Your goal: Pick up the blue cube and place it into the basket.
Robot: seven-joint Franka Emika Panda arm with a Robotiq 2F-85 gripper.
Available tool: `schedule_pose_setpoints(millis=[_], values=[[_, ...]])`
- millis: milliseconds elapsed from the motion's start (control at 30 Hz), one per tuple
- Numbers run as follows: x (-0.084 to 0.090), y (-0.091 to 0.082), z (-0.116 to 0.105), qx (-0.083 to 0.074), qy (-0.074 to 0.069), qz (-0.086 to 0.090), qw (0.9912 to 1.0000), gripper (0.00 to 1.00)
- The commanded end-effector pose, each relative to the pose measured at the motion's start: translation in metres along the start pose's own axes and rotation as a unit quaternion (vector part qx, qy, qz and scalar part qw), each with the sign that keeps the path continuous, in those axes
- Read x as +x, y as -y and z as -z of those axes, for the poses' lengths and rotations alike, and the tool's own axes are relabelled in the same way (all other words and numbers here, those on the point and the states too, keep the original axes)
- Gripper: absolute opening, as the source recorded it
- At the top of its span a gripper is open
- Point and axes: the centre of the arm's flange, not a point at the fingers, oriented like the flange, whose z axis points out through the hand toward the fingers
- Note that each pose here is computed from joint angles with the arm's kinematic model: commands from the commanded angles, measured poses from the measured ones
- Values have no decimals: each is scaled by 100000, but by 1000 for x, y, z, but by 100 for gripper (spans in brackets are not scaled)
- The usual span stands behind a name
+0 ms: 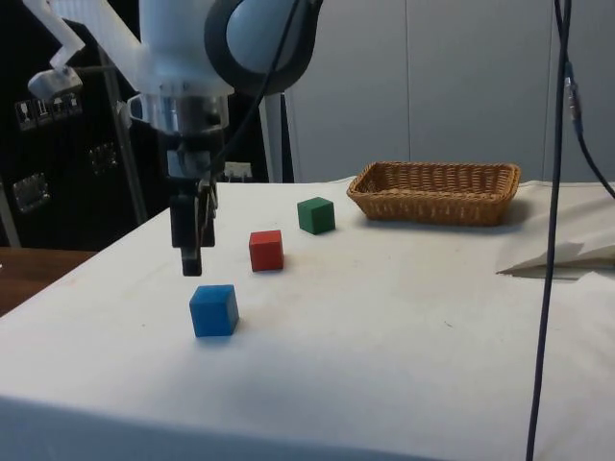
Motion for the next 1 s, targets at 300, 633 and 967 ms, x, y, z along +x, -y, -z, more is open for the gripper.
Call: schedule_pose_setpoints(millis=[300,633,967], values=[[-3,-11,-20,55,131,319,99999,100],[-10,-29,-44,-336,-702,290,99997,100],[-10,-21,-62,167,-1464,385,99988,100]])
